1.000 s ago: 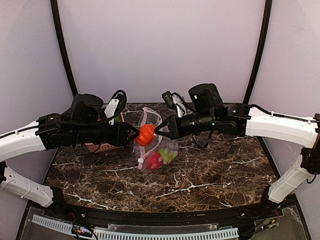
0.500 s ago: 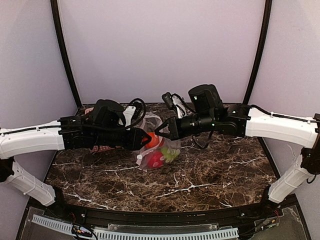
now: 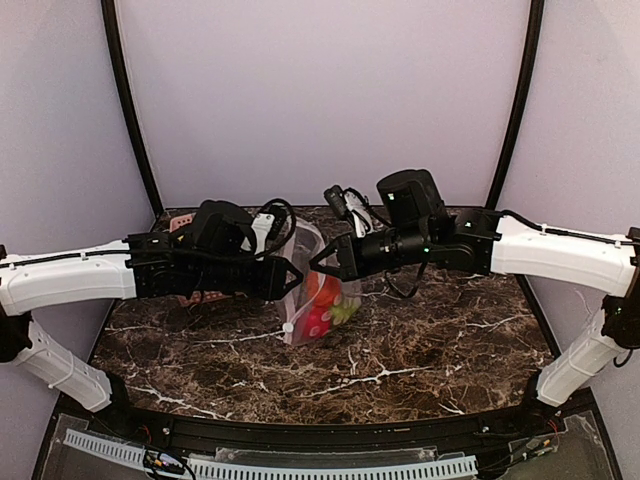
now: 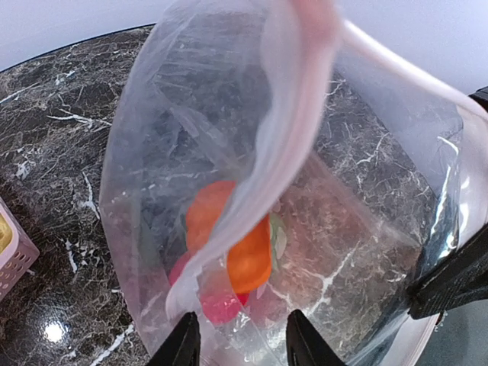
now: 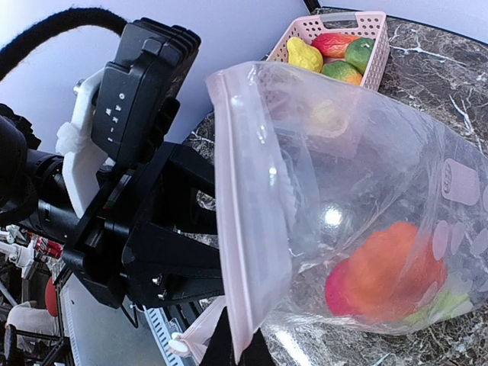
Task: Place the food in the zip-top bag and seal the zipper
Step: Place the fake vegetable in the zipper food storage bag, then adjust the zipper food storage bag at the center of the board.
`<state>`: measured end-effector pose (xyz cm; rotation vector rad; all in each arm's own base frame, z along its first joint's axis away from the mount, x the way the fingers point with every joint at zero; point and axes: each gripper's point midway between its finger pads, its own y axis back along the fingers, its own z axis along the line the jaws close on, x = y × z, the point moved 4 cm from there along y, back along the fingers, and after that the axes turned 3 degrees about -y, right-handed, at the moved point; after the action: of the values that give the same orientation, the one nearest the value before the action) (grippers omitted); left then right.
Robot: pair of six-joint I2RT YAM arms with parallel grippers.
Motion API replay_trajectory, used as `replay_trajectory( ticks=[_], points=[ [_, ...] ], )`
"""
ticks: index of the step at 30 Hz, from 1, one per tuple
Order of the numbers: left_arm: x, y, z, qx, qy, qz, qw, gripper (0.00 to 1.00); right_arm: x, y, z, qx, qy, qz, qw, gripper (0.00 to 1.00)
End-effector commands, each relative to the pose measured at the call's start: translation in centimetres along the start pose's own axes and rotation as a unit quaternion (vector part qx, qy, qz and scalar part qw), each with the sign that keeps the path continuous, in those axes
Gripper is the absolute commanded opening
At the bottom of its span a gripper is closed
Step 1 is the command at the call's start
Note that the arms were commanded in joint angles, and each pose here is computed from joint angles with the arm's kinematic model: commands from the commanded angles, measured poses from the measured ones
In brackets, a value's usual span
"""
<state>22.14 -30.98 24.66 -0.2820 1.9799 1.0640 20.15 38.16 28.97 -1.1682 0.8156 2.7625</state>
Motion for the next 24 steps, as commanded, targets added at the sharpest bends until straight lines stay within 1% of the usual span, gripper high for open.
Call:
replay_trajectory(
  ticks=[1,5,6,8,9,11,14,15,16,17,19,24],
  points=[
    [-1.1,0.7,0.0,0.000,-0.007,-0.009,1.000,0.40,-0.5,0.7,0.6,-0.009,0.003,-0.018,1.000,0.00],
    [-2.7,2.6,0.0,0.009,-0.009,-0.029,1.000,0.44,-0.4,0.9,0.4,-0.005,0.003,-0.019,1.000,0.00],
    [-3.3,3.6,0.1,0.013,-0.004,-0.041,0.999,0.45,-0.4,0.9,0.4,-0.005,0.002,-0.020,1.000,0.00],
    [-3.8,4.8,-0.1,0.040,0.006,-0.047,0.998,0.49,-0.4,0.9,0.3,-0.003,0.002,-0.020,1.000,0.00],
    [-3.8,5.1,0.0,0.045,0.010,-0.047,0.998,0.52,-0.4,0.9,0.3,-0.002,0.002,-0.021,1.000,0.00],
    [-3.6,5.7,0.1,0.059,0.022,-0.040,0.997,0.56,-0.4,0.8,0.3,-0.003,0.002,-0.020,1.000,0.00],
    [-2.2,5.2,0.2,0.078,0.048,-0.022,0.996,0.58,-0.4,0.6,0.3,-0.005,0.002,-0.019,1.000,0.00],
    [-2.4,5.2,0.2,0.087,0.061,-0.030,0.994,0.58,-0.4,0.6,0.4,-0.007,0.002,-0.018,1.000,0.00],
    [-1.5,4.7,0.2,0.097,0.068,-0.019,0.993,0.58,-0.4,0.6,0.4,-0.007,0.002,-0.017,1.000,0.00],
    [-1.6,4.5,0.1,0.107,0.079,-0.027,0.991,0.58,-0.4,0.5,0.4,-0.008,0.002,-0.017,1.000,0.00],
    [-1.2,3.8,-0.1,0.123,0.092,-0.024,0.988,0.58,-0.4,0.6,0.4,-0.009,0.002,-0.017,1.000,0.00],
    [-0.6,2.2,-0.4,0.136,0.099,-0.007,0.986,0.58,-0.3,0.7,0.5,-0.008,0.001,-0.018,1.000,0.00]
  ],
)
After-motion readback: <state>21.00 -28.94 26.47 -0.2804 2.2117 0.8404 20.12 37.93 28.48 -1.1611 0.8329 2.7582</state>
